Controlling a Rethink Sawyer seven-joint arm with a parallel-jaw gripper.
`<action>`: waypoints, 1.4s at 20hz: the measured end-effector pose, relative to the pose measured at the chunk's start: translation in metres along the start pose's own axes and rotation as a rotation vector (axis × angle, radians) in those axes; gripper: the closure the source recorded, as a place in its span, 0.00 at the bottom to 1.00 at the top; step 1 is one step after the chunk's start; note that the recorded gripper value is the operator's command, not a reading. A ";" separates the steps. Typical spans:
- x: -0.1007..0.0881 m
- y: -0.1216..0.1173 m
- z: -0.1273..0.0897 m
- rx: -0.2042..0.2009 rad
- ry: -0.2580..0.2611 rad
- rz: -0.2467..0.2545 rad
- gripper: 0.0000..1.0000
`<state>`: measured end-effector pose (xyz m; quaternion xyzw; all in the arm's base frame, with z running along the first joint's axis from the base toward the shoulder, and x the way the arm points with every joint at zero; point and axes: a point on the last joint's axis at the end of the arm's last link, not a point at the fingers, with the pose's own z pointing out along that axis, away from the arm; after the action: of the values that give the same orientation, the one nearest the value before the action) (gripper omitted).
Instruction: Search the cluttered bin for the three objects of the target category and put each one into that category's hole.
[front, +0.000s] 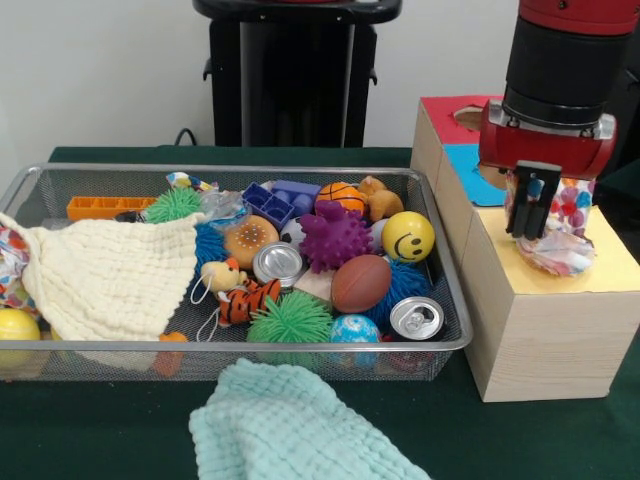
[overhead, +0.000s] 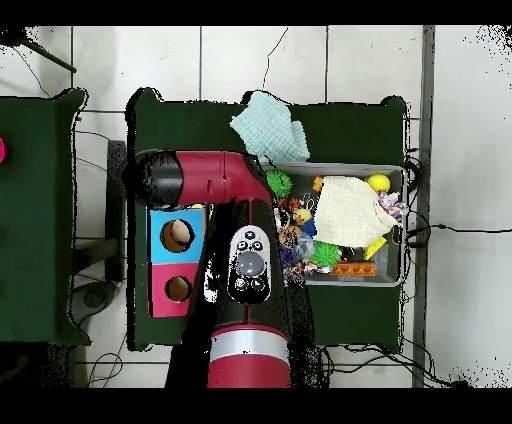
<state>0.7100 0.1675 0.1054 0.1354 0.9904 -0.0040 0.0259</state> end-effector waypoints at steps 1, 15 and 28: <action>0.003 0.001 0.002 0.001 0.005 -0.002 1.00; 0.015 0.011 0.020 -0.017 0.032 -0.016 1.00; 0.008 0.013 0.024 -0.021 0.039 -0.014 1.00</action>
<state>0.7073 0.1818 0.0814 0.1283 0.9917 0.0089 0.0080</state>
